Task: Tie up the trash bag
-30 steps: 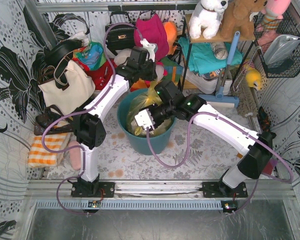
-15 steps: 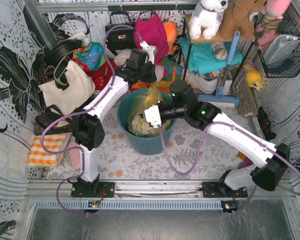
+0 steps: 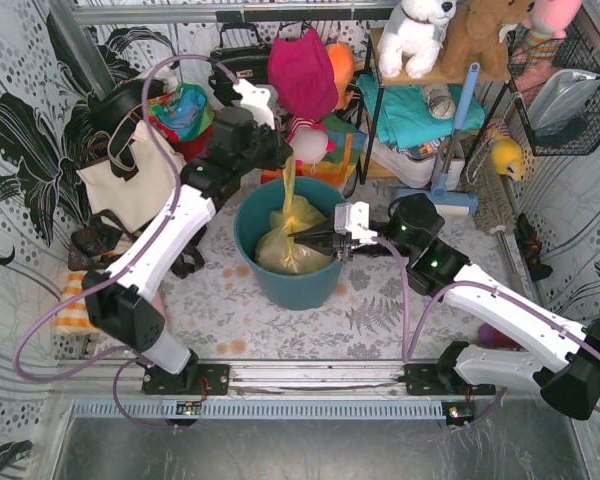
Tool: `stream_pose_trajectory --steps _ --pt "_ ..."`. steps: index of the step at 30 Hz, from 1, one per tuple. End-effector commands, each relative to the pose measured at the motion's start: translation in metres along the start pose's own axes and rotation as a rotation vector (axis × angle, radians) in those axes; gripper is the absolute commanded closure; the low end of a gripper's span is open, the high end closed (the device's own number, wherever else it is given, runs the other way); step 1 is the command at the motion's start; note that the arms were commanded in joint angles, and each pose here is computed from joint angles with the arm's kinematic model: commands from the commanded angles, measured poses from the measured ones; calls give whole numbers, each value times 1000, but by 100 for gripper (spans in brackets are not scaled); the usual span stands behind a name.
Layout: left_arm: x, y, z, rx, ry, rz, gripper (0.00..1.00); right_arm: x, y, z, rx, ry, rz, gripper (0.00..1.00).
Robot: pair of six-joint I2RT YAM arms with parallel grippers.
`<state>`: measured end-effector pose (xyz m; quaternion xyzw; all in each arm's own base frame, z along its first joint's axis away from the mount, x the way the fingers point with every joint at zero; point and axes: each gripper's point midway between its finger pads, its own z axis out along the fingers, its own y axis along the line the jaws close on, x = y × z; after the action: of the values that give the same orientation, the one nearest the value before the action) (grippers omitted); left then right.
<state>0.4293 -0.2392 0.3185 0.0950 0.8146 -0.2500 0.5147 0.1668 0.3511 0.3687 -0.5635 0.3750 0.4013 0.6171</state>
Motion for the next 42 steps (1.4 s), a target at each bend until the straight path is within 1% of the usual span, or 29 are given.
stream_pose_trajectory --steps 1,3,7,11,14,17,23,24,26,28,30,33,36,38,42 --pt "-65 -8 -27 -4 -248 -11 100 -53 -10 -6 73 -181 62 100" --pt "-84 -17 -38 19 -293 -10 100 -66 -21 -7 112 -191 32 100" --pt "-121 -54 -67 145 -386 -10 100 -103 -48 -11 215 -263 -28 100" --pt "-133 -91 -93 274 -412 15 100 -124 -75 -19 342 -303 -59 100" --pt "-131 -109 -108 327 -425 30 100 -122 -92 -23 439 -297 -45 100" --pt "-122 -109 -110 328 -411 31 100 -107 -94 -22 456 -266 -22 100" --pt "-74 -86 -85 245 -264 25 100 -60 -72 -24 426 -164 93 100" --pt "-65 -82 -83 236 -239 20 100 -54 -65 -23 396 -144 112 97" --pt "-44 -75 -75 218 -188 10 100 -41 -48 -19 318 -96 137 78" --pt "-28 -67 -65 194 -154 4 100 -28 -34 -18 250 -41 133 65" --pt "-18 -59 -51 167 -134 14 100 -20 -24 -19 187 17 84 57" --pt "-14 -47 -25 112 -111 42 100 -5 -17 -21 116 117 -3 46" --pt "-25 -45 -3 89 -117 71 100 6 -15 -19 25 214 -90 37" --pt "-29 -41 15 71 -111 85 100 19 -13 -17 -37 275 -130 33" --pt "-31 -38 51 69 -78 94 100 40 -14 -10 -119 338 -209 31"
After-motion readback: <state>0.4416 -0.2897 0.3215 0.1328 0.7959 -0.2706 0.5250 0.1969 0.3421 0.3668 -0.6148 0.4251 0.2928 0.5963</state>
